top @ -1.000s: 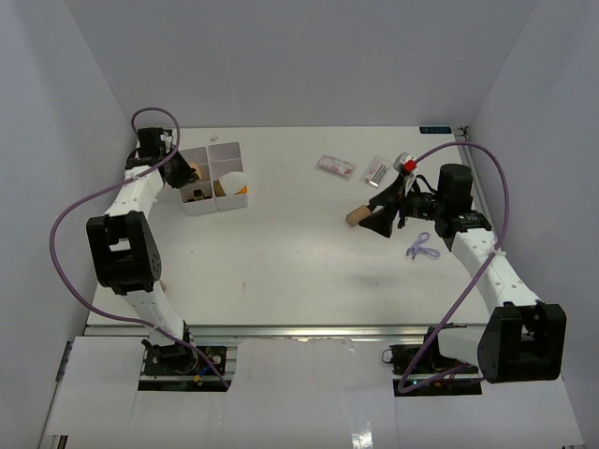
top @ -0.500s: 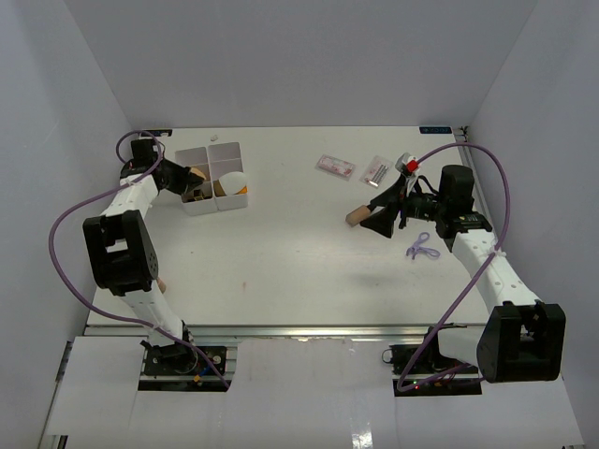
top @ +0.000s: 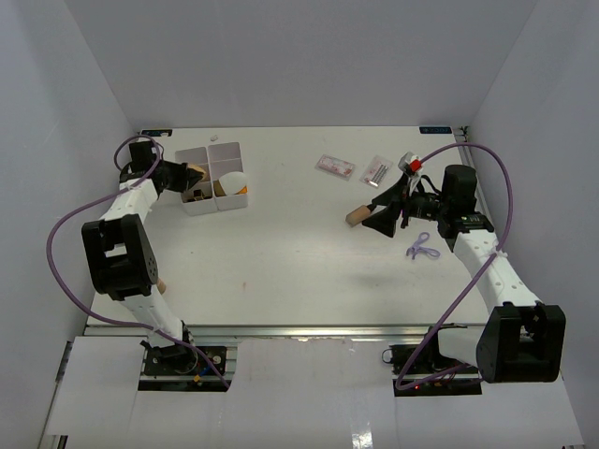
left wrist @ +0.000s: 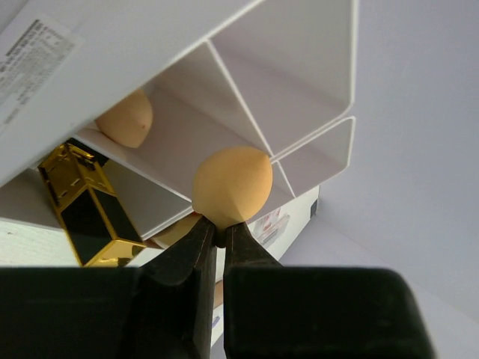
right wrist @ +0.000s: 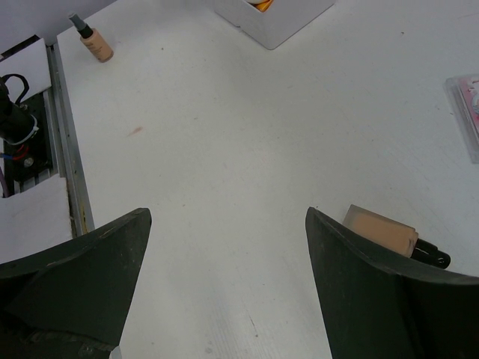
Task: Organize the makeup
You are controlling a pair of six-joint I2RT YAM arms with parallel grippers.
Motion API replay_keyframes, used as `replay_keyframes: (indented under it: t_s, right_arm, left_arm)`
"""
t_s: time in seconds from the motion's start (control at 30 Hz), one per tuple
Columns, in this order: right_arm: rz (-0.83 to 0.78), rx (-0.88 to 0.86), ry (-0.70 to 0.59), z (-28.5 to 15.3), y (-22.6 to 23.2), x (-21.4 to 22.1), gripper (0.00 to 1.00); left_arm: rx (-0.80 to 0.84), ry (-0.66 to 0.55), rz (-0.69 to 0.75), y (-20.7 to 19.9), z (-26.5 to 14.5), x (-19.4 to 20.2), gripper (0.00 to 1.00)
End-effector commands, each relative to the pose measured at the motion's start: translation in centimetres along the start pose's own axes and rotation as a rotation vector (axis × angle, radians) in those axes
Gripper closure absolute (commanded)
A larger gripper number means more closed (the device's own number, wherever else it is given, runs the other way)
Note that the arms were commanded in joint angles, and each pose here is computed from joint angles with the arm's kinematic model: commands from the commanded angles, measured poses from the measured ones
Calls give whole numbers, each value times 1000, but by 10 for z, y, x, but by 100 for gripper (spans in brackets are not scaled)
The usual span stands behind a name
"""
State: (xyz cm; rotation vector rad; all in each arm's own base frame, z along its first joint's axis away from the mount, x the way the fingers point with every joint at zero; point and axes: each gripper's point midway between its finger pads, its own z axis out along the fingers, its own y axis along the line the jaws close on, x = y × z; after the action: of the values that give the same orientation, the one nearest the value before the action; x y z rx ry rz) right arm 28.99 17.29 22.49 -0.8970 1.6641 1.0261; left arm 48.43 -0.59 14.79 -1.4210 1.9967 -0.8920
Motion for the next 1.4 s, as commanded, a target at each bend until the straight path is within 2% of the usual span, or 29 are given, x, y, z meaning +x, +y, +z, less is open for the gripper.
replay_keyframes:
  t_s: [0.0,0.17,0.27,0.5,0.97,1.37]
  right_arm:
    - [-30,-10,-28,-4,4,-6,10]
    - [-25,-9,-29,-5,4,-6,10]
    - [-42,-6,-37,-6,2,-8,10]
    - [-43,-2,-44,-7,1,-9,10]
    - [-41,7,-54,-11,-1,-11,10]
    - [-36,10,-56,-12,-2,-10,10]
  left_arm:
    - [52,-41,-58,-13,-16,-7,85]
    - [75,-49,-74,-14,-13,-10,78]
    - [109,-52,-69,-20,-14,-11,67]
    - [142,-32,-83,-19,-10,-11,60]
    - [191,-28,-72,-31,-15,-14,57]
    - [202,10,-135,-25,-13,-9,56]
